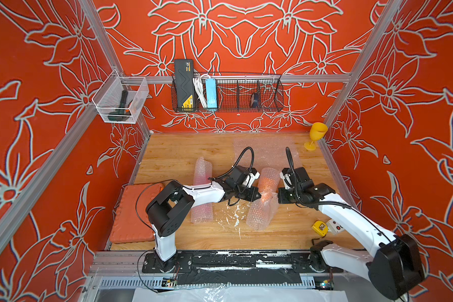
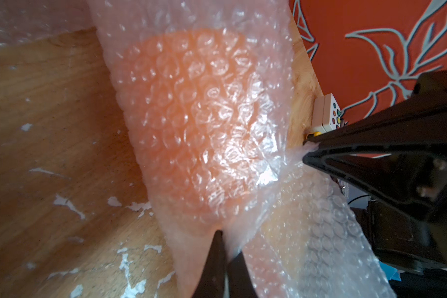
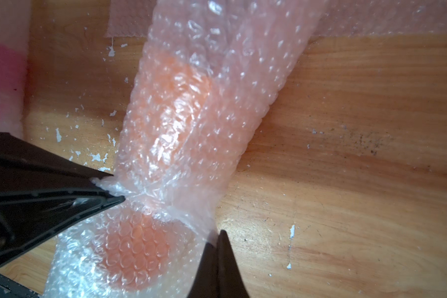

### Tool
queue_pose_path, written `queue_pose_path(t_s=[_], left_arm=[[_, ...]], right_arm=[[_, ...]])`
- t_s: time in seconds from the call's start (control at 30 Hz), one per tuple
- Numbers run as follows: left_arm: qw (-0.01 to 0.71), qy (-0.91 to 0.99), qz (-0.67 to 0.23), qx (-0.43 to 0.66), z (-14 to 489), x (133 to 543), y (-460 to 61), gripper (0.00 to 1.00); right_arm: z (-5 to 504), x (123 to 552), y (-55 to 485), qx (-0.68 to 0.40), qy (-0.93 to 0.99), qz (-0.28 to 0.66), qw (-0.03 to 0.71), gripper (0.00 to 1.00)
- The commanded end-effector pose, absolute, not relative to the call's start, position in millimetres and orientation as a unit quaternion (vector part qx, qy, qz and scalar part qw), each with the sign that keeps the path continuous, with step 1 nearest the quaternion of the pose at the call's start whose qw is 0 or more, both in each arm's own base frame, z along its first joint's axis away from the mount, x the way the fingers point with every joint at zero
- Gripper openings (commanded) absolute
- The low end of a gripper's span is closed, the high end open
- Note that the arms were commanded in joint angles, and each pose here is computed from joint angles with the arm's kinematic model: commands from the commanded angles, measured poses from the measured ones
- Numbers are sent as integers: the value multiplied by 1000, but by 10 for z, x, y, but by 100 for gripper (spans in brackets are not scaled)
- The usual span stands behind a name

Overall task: Unpack wine glasses from bubble wrap
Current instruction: Unwrap the bubble wrap at the center of the board.

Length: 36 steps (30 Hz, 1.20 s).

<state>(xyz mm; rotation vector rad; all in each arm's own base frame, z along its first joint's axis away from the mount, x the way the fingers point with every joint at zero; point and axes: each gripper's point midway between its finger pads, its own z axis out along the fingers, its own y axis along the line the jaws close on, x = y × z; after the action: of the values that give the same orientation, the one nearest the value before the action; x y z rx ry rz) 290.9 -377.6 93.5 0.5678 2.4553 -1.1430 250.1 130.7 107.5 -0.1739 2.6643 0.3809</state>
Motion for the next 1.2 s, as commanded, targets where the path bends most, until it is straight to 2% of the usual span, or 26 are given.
queue_pose_path(t_s=[0.0,1.17], left_arm=[[198,878,-394,187,998,2985,-3626,0],[200,882,-389,173,939,2979,-3465,0]], right_arm=[[1041,2483,1149,-49,968,112,220,0],[1004,2474,1078,-39,969,114,216,0]])
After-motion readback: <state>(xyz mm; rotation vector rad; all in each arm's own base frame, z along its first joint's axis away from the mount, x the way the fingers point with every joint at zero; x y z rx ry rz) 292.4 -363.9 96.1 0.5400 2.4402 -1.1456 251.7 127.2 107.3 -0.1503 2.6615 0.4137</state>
